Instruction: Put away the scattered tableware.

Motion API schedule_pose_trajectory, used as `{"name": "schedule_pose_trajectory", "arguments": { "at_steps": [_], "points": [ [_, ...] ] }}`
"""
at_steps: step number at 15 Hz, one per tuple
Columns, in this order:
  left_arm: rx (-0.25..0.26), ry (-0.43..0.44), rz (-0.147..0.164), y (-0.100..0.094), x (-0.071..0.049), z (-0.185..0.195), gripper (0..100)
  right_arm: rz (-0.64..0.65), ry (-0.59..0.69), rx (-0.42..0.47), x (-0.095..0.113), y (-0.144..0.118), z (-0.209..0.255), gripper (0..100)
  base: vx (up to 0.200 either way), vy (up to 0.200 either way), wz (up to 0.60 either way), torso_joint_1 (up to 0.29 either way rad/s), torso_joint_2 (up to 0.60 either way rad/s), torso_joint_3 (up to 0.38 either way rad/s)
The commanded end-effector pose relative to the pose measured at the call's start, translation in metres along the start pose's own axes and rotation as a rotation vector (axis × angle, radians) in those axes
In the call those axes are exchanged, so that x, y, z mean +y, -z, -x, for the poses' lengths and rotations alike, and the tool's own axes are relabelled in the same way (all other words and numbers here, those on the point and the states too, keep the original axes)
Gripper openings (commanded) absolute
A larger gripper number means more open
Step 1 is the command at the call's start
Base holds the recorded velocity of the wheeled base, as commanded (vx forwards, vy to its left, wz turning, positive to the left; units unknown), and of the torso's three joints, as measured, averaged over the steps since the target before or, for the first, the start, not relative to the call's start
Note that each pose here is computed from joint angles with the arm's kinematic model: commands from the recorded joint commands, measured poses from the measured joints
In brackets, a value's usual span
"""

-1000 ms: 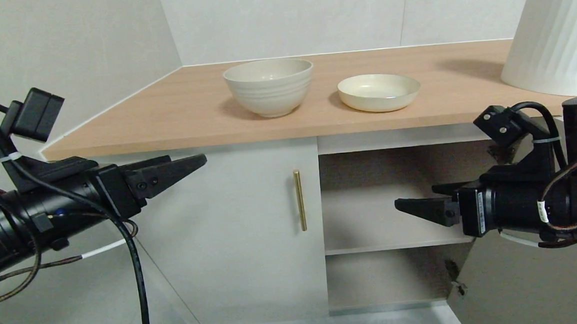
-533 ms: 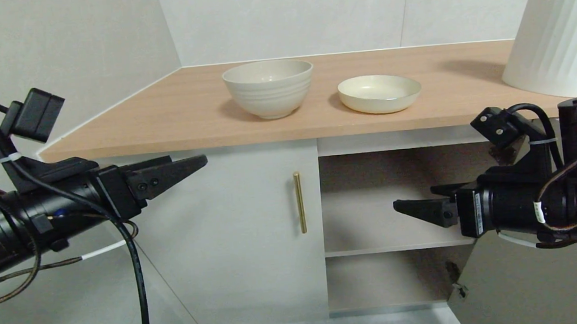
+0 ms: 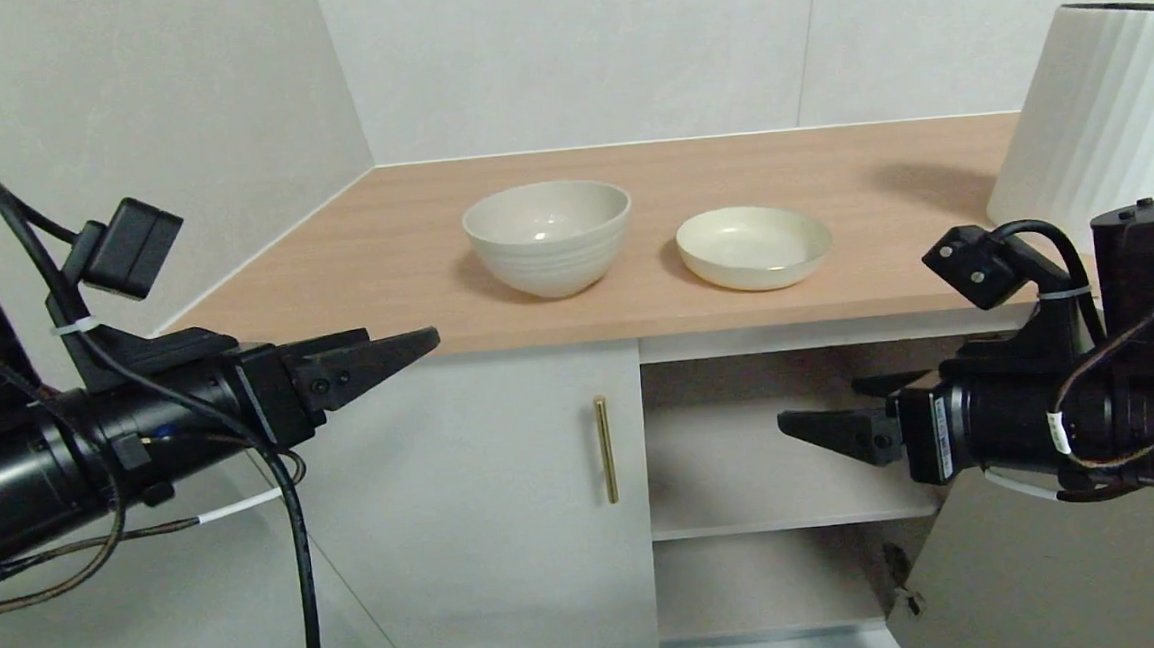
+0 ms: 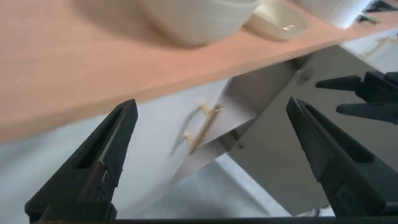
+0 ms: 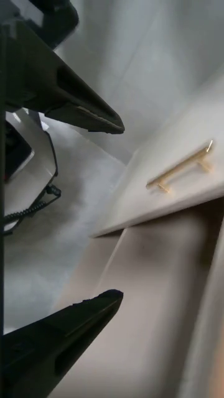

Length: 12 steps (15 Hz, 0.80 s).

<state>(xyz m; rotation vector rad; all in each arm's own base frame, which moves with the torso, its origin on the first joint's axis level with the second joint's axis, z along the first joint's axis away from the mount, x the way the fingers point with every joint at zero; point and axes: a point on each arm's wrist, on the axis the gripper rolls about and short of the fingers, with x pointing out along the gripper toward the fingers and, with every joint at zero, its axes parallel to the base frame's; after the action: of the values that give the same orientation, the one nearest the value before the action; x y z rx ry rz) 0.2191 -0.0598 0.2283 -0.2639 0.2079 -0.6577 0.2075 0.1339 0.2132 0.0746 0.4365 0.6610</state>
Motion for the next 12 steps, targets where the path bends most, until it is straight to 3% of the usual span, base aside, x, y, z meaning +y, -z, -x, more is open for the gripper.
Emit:
{"name": "schedule_pose_trajectory", "arguments": {
  "at_steps": [1,6,10,11,12],
  "points": [
    [0.018,-0.006,0.01,0.003,0.004,-0.006,100,-0.002,0.001,0.011,-0.001,0.002,-0.003,100,0.0,0.0,0.0,0.159,-0.5,-0.286],
    [0.049,-0.018,0.026,-0.003,0.009,-0.018,100,-0.006,0.013,0.016,-0.004,0.001,-0.008,100,0.0,0.0,0.0,0.178,-0.47,-0.288],
    [0.088,-0.03,0.046,-0.024,0.012,-0.035,100,-0.017,0.04,-0.008,-0.012,-0.006,-0.006,100,0.0,0.0,0.0,0.209,-0.49,-0.281],
    [0.156,-0.047,0.084,-0.021,0.015,-0.038,100,-0.018,0.042,-0.009,-0.012,-0.006,-0.007,100,0.0,0.0,0.0,0.212,-0.51,-0.286],
    [0.178,-0.053,0.091,-0.017,0.017,-0.042,100,-0.018,0.045,-0.01,-0.013,-0.006,-0.007,100,0.0,0.0,0.0,0.222,-0.51,-0.281]
  ]
}}
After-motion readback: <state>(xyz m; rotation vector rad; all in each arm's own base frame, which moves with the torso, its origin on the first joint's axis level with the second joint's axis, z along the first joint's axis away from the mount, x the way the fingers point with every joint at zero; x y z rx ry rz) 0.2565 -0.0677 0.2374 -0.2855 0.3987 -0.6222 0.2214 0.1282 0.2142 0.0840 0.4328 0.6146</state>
